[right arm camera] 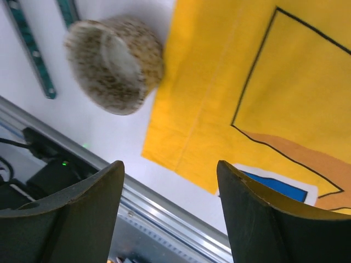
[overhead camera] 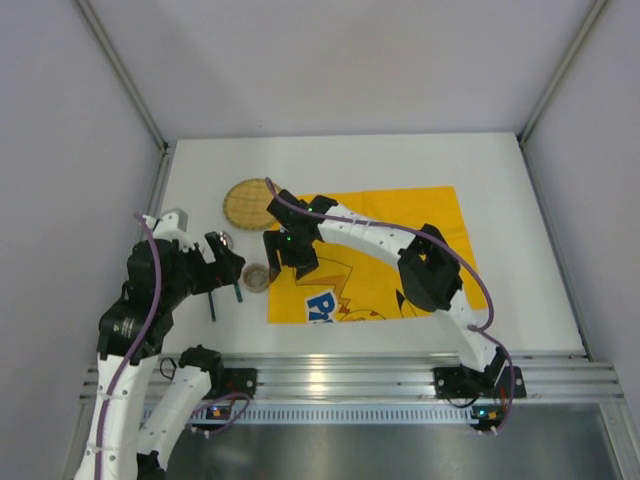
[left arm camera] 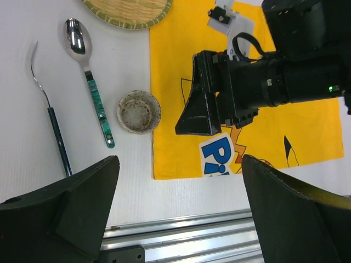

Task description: Set the dinner table for one person

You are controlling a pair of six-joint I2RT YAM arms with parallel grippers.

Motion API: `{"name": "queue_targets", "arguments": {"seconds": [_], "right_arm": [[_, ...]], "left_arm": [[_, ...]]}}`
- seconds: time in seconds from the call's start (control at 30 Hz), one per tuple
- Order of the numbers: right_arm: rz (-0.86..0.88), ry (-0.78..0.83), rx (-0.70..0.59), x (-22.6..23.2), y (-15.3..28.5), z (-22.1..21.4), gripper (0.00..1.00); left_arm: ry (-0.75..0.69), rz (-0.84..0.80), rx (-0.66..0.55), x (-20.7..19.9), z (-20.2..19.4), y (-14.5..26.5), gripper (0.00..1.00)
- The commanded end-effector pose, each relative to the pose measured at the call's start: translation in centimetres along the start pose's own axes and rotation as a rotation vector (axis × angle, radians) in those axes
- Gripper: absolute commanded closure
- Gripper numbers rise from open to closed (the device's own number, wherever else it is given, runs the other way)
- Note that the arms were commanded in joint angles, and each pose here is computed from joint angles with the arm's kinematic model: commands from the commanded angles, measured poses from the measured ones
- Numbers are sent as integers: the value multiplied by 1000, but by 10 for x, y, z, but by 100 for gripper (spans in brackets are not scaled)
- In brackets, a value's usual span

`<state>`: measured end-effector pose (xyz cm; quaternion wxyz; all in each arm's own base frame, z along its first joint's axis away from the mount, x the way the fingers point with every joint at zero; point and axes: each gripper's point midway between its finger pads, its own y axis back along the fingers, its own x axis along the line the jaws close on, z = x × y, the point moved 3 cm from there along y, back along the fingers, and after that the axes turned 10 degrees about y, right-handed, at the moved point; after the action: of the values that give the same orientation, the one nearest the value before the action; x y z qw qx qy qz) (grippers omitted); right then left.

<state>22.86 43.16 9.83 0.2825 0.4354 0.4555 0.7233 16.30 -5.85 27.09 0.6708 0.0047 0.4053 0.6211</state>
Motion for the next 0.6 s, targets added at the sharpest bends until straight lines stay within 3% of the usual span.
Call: {"name": "queue_targets", "arguments": {"seconds": [0.0, 0.57], "right_arm": [[96, 59, -121, 39, 26, 26, 32], [61, 30, -96, 29, -36, 39, 43]], "left_arm": [[14, -32, -27, -7, 6, 7, 1], [-1, -9, 2, 1, -5, 12, 1]]}}
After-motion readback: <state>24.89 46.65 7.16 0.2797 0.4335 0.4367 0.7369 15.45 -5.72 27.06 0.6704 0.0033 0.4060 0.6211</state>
